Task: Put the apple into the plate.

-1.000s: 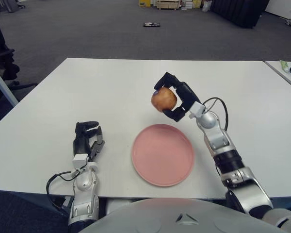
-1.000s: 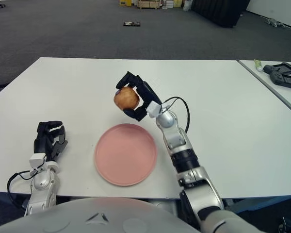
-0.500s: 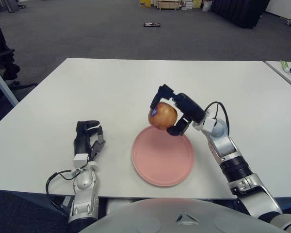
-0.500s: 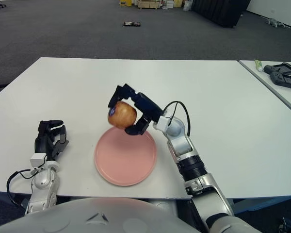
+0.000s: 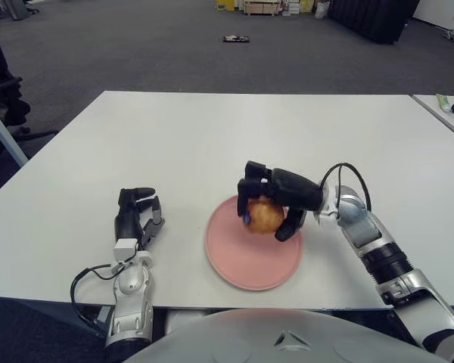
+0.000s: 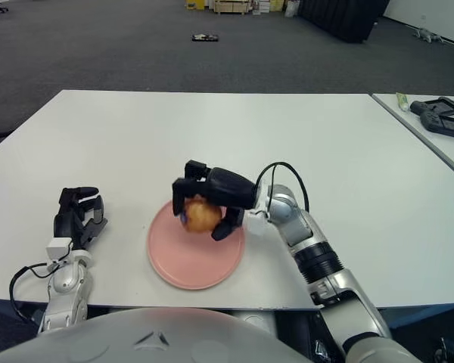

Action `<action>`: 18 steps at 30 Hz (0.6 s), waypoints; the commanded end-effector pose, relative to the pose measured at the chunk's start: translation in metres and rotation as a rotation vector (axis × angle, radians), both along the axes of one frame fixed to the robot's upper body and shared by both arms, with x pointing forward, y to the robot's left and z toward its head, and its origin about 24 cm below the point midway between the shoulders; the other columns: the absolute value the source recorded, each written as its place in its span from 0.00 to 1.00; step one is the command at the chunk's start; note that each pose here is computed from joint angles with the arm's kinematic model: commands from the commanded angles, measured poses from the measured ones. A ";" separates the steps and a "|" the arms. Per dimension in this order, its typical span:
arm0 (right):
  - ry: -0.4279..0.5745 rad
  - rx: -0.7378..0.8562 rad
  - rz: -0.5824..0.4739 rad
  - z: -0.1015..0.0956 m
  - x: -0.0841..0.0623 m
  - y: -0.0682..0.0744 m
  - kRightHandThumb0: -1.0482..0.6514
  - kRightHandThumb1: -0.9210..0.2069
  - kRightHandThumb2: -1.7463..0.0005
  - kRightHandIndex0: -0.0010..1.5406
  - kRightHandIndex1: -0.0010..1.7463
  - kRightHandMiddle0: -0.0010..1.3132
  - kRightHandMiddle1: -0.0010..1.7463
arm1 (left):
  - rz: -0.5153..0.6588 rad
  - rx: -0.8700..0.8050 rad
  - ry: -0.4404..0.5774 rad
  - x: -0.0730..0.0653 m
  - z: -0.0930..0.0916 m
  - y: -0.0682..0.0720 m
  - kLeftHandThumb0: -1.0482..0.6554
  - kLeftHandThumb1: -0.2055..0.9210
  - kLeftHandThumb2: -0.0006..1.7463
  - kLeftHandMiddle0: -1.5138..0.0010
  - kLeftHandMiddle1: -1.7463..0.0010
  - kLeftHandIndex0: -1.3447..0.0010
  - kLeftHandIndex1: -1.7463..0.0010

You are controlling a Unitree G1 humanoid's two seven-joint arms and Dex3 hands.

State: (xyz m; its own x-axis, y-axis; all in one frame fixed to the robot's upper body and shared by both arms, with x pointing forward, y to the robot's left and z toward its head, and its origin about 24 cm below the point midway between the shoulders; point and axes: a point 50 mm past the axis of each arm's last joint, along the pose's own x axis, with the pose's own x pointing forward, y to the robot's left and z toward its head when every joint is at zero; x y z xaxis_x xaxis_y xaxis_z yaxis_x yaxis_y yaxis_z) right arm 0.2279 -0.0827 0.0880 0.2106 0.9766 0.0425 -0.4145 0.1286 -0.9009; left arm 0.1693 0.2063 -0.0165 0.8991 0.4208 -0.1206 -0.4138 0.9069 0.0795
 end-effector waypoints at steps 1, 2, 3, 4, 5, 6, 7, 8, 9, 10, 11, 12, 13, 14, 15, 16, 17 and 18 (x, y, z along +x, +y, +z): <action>-0.134 -0.054 0.007 0.004 -0.001 0.005 0.61 0.94 0.00 0.61 1.00 0.64 0.87 | 0.003 -0.024 0.053 -0.004 -0.008 -0.001 0.41 0.92 0.37 0.74 0.10 0.82 0.00; -0.155 -0.076 0.003 0.000 -0.002 0.006 0.61 0.94 0.00 0.61 1.00 0.64 0.87 | 0.003 -0.024 0.053 -0.004 -0.007 -0.001 0.41 0.93 0.37 0.74 0.10 0.82 0.00; -0.177 -0.093 -0.002 -0.003 -0.003 0.007 0.61 0.94 0.00 0.61 1.00 0.65 0.87 | 0.003 -0.024 0.051 -0.004 -0.007 -0.001 0.41 0.93 0.37 0.74 0.10 0.82 0.00; -0.191 -0.101 -0.007 -0.005 -0.003 0.007 0.61 0.94 0.00 0.61 1.00 0.65 0.86 | 0.003 -0.024 0.051 -0.004 -0.007 -0.001 0.41 0.93 0.37 0.74 0.10 0.82 0.00; -0.202 -0.105 -0.010 -0.007 -0.003 0.008 0.61 0.94 0.00 0.61 1.00 0.65 0.86 | 0.003 -0.024 0.051 -0.004 -0.007 -0.001 0.41 0.93 0.37 0.74 0.10 0.82 0.00; -0.208 -0.108 -0.027 -0.013 -0.005 0.008 0.61 0.94 0.00 0.61 1.00 0.65 0.86 | 0.003 -0.023 0.051 -0.004 -0.007 -0.001 0.41 0.93 0.37 0.75 0.10 0.82 0.00; -0.220 -0.117 -0.048 -0.019 -0.006 0.009 0.61 0.94 0.00 0.61 1.00 0.65 0.86 | 0.003 -0.021 0.052 -0.004 -0.007 0.000 0.41 0.93 0.36 0.74 0.10 0.82 0.00; -0.231 -0.123 -0.064 -0.023 -0.007 0.009 0.61 0.94 0.00 0.61 1.00 0.64 0.87 | 0.003 -0.021 0.054 -0.004 -0.007 0.000 0.41 0.93 0.36 0.74 0.10 0.82 0.00; -0.241 -0.126 -0.074 -0.025 -0.008 0.010 0.61 0.93 0.00 0.61 1.00 0.63 0.87 | 0.003 -0.020 0.054 -0.004 -0.007 0.000 0.41 0.93 0.36 0.74 0.10 0.82 0.00; -0.253 -0.138 -0.083 -0.027 -0.007 0.010 0.61 0.93 0.00 0.61 1.00 0.63 0.88 | 0.004 -0.019 0.058 -0.004 -0.008 0.001 0.41 0.94 0.36 0.74 0.10 0.82 0.00; -0.262 -0.145 -0.089 -0.029 -0.007 0.010 0.61 0.92 0.00 0.60 1.00 0.61 0.89 | 0.004 -0.019 0.061 -0.004 -0.008 0.001 0.41 0.94 0.36 0.74 0.10 0.82 0.00; -0.270 -0.152 -0.096 -0.030 -0.007 0.009 0.61 0.90 0.01 0.60 1.00 0.59 0.90 | 0.004 -0.018 0.062 -0.004 -0.009 0.001 0.41 0.94 0.36 0.74 0.10 0.82 0.00; -0.277 -0.156 -0.101 -0.032 -0.007 0.009 0.61 0.87 0.02 0.58 1.00 0.56 0.92 | 0.004 -0.017 0.063 -0.004 -0.009 0.002 0.41 0.94 0.36 0.74 0.10 0.82 0.00; -0.280 -0.163 -0.109 -0.034 -0.006 0.008 0.61 0.86 0.03 0.58 1.00 0.55 0.92 | 0.004 -0.016 0.063 -0.004 -0.009 0.002 0.41 0.94 0.36 0.74 0.10 0.82 0.00; -0.282 -0.168 -0.115 -0.037 -0.005 0.007 0.61 0.81 0.06 0.55 1.00 0.51 0.94 | 0.004 -0.016 0.063 -0.004 -0.009 0.002 0.41 0.94 0.36 0.74 0.10 0.83 0.00; -0.284 -0.175 -0.121 -0.038 -0.004 0.007 0.61 0.78 0.08 0.53 1.00 0.48 0.94 | 0.004 -0.015 0.064 -0.004 -0.009 0.002 0.41 0.94 0.36 0.74 0.10 0.83 0.00; -0.286 -0.180 -0.125 -0.040 -0.003 0.006 0.61 0.74 0.11 0.51 1.00 0.46 0.94 | 0.004 -0.014 0.064 -0.004 -0.009 0.002 0.41 0.94 0.36 0.74 0.10 0.83 0.00; -0.287 -0.188 -0.129 -0.040 -0.002 0.006 0.61 0.69 0.15 0.48 1.00 0.43 0.94 | 0.004 -0.013 0.065 -0.004 -0.009 0.002 0.41 0.94 0.36 0.74 0.10 0.82 0.00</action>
